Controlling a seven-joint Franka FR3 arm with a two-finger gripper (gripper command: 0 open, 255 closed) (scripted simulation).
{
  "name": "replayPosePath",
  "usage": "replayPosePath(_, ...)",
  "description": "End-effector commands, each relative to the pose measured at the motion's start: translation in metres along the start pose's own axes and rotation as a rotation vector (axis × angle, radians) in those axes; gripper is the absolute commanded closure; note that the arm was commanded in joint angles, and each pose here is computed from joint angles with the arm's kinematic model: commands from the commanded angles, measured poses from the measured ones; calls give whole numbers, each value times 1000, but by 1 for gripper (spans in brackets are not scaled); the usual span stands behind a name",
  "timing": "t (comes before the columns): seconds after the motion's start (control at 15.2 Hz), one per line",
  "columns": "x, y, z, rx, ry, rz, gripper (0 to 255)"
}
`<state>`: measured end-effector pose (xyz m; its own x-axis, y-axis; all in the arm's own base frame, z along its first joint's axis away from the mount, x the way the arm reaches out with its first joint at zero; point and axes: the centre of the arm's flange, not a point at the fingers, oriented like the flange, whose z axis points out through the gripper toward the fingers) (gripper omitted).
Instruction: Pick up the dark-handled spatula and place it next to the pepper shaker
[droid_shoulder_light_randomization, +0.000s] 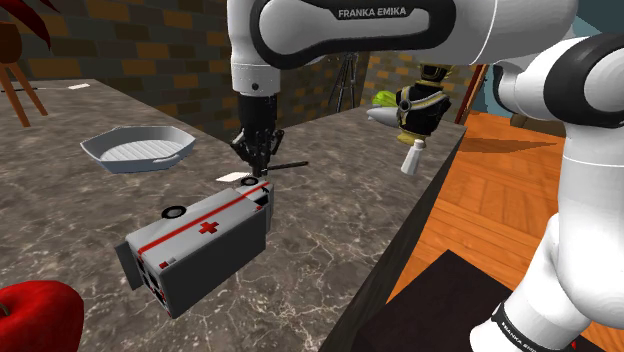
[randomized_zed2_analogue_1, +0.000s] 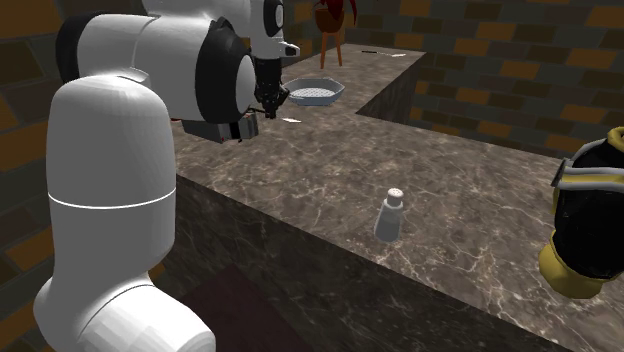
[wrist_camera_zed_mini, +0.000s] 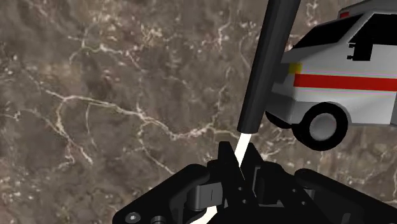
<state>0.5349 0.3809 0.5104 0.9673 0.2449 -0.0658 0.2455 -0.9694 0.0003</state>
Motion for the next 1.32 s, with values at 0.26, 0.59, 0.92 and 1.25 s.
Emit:
replayPosePath(0.26, -2, 0, -31, 0, 0, 0, 255)
replayPosePath(0.59, -4, 0, -57, 0, 0, 0, 255)
replayPosePath(0.92, -5, 0, -84, 0, 0, 0, 255)
replayPosePath(1.25, -7, 0, -110, 0, 0, 0, 255)
